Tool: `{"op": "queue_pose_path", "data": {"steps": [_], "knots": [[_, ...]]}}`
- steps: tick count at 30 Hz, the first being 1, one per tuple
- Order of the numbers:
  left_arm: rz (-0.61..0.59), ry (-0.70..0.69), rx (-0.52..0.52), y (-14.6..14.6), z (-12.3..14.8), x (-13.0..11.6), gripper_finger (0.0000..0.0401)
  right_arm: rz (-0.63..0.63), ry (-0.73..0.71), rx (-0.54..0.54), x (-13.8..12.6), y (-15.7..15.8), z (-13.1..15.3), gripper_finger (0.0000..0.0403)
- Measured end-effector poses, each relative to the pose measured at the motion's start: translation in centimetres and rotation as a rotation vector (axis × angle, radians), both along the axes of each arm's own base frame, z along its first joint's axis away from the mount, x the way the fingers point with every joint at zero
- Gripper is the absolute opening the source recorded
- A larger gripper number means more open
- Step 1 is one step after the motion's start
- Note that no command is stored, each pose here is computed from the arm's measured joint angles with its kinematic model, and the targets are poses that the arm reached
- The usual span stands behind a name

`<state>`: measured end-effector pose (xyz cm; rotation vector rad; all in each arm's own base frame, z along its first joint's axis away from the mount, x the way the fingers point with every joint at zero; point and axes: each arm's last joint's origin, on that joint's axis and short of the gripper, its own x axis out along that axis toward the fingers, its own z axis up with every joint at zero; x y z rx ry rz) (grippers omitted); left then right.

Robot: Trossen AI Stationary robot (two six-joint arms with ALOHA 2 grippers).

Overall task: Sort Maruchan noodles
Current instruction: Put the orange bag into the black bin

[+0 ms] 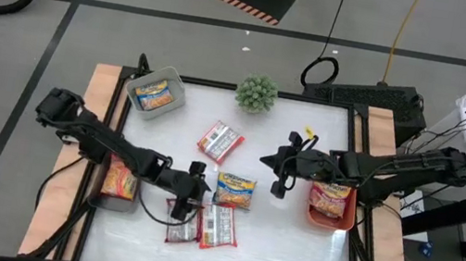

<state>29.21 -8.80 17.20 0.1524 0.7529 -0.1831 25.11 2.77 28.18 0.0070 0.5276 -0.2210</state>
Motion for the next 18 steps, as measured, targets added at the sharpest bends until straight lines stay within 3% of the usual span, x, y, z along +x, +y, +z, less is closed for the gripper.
{"op": "queue_pose_path", "data": {"steps": [4, 7, 18], "knots": [[-0.054, 0.047, -0.027, 0.3, -1.0, 0.4, 0.0271, 0.004, 0.000, 0.001, 0.0, 0.1, 0.0, 0.0004], [-0.083, 0.112, 0.011, 0.5, -2.3, 0.3, 0.0271, 0.005, 0.004, 0.000, 0.0, 0.1, 0.0, 0.0004], [-0.116, 0.133, 0.009, 0.9, -4.6, 1.4, 0.0271, 0.005, 0.018, -0.001, -0.1, 0.1, -0.1, 0.0004]]}}
